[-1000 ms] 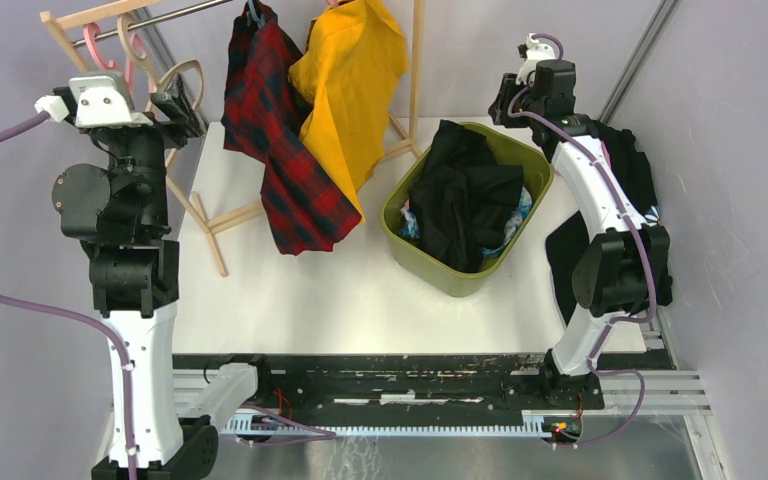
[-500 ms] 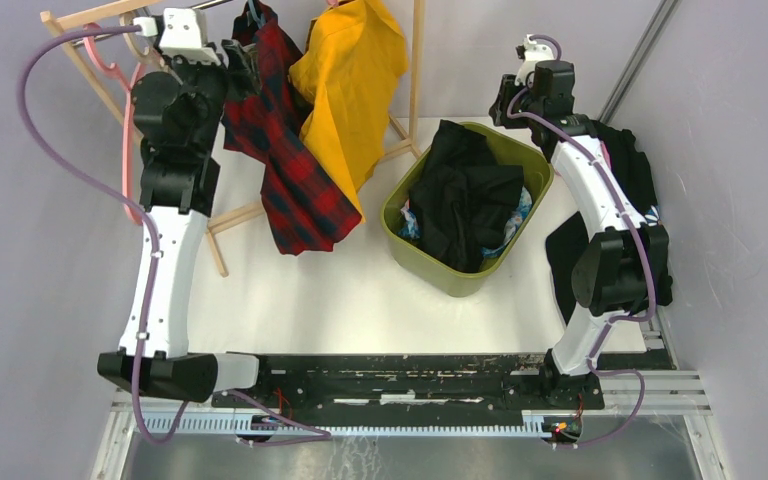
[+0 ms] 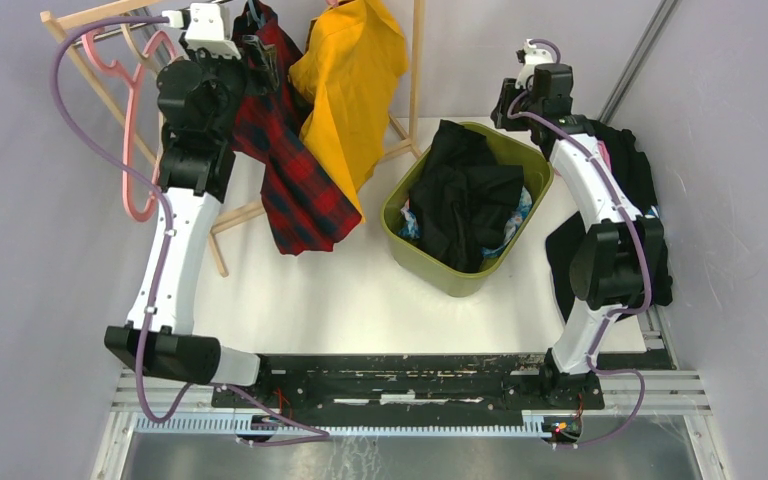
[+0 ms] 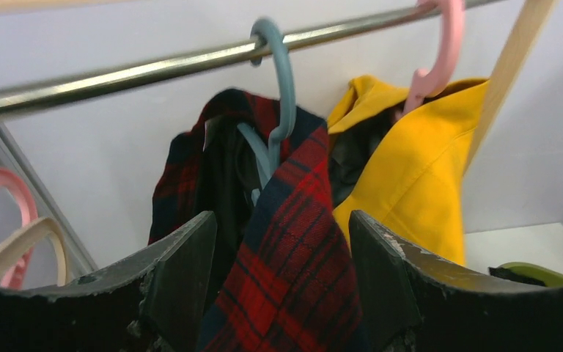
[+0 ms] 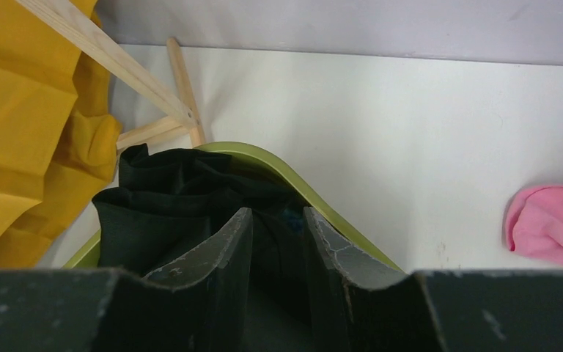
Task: Remove the skirt from the hanger
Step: Pick up the hanger from the clothesline.
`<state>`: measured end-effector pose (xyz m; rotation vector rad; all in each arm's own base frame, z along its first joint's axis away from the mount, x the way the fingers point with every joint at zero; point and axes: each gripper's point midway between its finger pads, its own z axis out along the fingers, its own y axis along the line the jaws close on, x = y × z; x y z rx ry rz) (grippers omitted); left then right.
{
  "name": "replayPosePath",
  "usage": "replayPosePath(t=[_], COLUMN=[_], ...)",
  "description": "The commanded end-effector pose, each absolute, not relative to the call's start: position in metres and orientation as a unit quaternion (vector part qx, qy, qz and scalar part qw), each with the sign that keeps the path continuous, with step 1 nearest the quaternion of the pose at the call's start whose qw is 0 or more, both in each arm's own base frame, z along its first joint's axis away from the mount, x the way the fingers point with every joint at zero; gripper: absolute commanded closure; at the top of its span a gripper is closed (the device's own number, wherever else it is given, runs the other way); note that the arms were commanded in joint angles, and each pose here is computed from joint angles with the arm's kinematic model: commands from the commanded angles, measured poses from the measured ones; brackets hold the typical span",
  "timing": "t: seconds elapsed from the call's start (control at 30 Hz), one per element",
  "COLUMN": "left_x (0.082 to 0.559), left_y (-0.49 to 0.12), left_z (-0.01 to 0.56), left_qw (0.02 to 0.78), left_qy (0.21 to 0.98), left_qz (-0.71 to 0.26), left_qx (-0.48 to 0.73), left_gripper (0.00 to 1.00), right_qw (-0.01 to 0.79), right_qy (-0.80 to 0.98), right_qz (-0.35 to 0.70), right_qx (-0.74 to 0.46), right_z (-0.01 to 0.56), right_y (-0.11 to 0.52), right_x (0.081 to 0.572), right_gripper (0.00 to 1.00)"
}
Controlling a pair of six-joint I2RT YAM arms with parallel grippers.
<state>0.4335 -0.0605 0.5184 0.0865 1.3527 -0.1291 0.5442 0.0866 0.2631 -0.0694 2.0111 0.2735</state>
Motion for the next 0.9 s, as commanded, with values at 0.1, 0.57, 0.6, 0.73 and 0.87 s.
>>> replayPosePath(t=[0.1, 0.57, 0.6, 0.73, 0.87], left_x=[0.476, 0.497, 0.501, 0.518, 0.531], left_y=[-0.054, -0.021, -0.02, -0.021, -0.024], left_z=[0.499, 0.441, 0.438, 0.417, 0.395], left_qw=[0.763, 0.702, 0.7, 0.686, 0.674], left_qy=[0.645, 0.706, 0.707, 0.719, 0.73], left_qz=[-0.025, 0.094, 0.1, 0.109, 0.105], left_qx=[0.024, 0.025, 0.025, 0.032, 0.043], left_gripper=[0.26, 0.29, 0.37, 0.57, 0.61], right_qw=[0.567, 0.568, 0.569, 0.569, 0.569], right_qy=[0.816, 0.816, 0.816, 0.815, 0.815], right_qz=[0.111, 0.105, 0.107, 0.112, 0.111], right_qx=[-0.019, -0.001, -0.001, 0.004, 0.008], right_z=[0.294, 0.294, 0.294, 0.295, 0.296], right_y=[0.076, 0.055, 0.056, 0.053, 0.047], right_x=[0.556, 0.555, 0.555, 0.555, 0.551], right_gripper=[0.63, 0.63, 0.63, 0.64, 0.66])
